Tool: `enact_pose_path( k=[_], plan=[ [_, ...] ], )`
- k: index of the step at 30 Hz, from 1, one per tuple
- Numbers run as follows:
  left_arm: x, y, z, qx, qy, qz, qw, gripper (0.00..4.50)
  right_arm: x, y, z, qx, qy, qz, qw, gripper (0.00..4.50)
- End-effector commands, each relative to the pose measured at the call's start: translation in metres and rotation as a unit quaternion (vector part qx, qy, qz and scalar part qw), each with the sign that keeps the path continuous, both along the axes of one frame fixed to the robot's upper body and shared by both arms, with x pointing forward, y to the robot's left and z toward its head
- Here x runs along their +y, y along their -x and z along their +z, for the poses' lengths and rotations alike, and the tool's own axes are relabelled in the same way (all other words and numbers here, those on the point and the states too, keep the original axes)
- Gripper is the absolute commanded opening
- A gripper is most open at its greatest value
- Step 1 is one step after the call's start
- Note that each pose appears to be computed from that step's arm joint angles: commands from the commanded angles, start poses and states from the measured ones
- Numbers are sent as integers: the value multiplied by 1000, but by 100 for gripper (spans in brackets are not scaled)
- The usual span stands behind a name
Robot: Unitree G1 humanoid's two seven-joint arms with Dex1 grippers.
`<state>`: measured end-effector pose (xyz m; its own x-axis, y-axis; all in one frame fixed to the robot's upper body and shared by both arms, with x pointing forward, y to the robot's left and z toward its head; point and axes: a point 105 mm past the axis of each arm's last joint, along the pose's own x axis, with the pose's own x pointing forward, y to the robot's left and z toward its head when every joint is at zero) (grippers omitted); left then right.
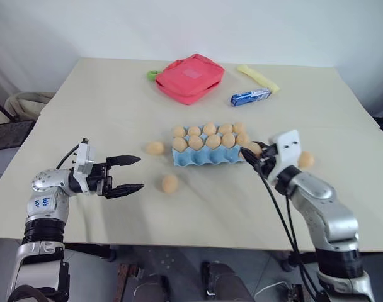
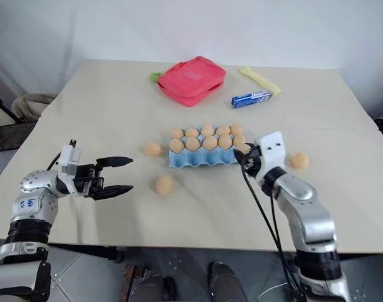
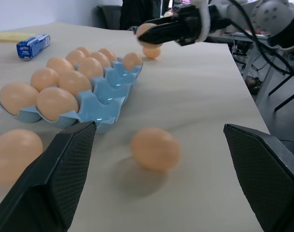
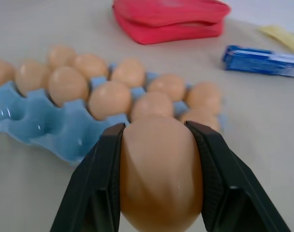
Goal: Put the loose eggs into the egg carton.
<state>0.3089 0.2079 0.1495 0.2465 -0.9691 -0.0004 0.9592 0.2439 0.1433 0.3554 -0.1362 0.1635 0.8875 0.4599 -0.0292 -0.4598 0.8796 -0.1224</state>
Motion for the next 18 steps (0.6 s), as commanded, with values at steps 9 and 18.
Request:
enact_pose_path(
  k=[9, 18],
  plan=[
    [5, 9, 11, -37, 8, 17, 999, 450, 24, -31, -3, -28, 34, 28, 999, 166],
    [7, 12, 11, -37, 7, 27, 999, 450, 31, -26, 3, -39, 32, 56, 997, 435]
  ],
)
